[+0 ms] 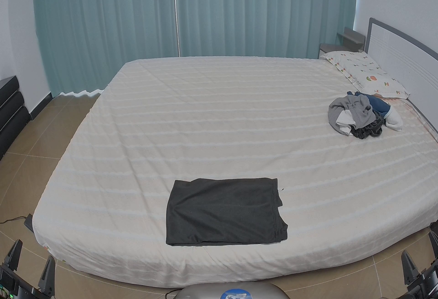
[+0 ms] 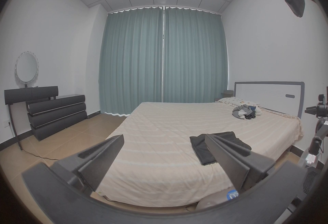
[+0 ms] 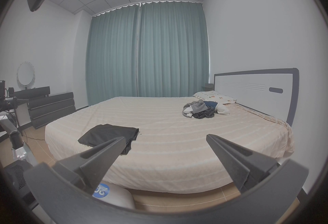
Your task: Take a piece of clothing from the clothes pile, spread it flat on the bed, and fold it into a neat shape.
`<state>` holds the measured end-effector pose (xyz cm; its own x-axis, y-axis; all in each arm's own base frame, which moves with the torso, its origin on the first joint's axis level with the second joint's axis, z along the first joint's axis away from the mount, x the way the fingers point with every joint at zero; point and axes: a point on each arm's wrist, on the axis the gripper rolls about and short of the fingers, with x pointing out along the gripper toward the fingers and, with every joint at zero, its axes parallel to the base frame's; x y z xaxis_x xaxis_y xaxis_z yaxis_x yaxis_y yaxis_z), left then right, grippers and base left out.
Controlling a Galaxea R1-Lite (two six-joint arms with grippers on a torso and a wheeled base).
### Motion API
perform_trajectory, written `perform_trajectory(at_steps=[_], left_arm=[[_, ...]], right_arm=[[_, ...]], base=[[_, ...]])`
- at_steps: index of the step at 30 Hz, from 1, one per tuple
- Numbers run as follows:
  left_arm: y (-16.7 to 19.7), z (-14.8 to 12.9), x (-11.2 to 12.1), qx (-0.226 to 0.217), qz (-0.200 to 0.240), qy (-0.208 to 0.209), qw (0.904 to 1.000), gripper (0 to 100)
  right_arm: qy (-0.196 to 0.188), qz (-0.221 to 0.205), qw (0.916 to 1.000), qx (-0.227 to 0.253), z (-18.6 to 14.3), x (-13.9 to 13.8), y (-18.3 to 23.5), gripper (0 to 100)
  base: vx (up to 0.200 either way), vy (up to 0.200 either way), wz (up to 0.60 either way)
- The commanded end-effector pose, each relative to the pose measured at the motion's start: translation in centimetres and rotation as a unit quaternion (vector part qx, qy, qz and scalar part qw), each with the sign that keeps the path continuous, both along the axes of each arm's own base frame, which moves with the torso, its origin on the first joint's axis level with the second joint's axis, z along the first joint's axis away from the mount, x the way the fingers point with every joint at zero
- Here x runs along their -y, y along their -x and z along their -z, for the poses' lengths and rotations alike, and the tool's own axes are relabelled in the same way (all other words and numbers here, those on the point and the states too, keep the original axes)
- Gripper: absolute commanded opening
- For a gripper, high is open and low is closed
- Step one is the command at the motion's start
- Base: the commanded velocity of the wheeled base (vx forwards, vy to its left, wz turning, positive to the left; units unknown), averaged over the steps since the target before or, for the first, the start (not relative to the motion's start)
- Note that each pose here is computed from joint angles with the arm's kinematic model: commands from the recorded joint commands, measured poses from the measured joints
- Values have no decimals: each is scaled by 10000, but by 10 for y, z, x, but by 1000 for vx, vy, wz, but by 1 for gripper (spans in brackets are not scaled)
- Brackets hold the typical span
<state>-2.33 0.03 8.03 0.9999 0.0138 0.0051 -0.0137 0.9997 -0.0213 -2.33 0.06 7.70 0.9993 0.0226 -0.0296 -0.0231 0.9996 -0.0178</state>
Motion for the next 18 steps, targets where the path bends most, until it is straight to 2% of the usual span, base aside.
perform_trajectory(at_steps=[1, 8, 18], left_arm=[[-1, 5, 0, -95, 0, -7, 10000, 100], [-2, 5, 0, -101, 0, 108, 9999, 100], [-2, 5, 0, -103, 16, -68, 9999, 100]], right_arm=[[-9, -10, 10000, 33, 2, 0, 1, 100], [-54, 14, 9999, 139, 2, 0, 0, 100], [-92, -9, 9999, 146, 2, 0, 0, 100]], base=[[0, 0, 0], [0, 0, 0], [0, 0, 0]])
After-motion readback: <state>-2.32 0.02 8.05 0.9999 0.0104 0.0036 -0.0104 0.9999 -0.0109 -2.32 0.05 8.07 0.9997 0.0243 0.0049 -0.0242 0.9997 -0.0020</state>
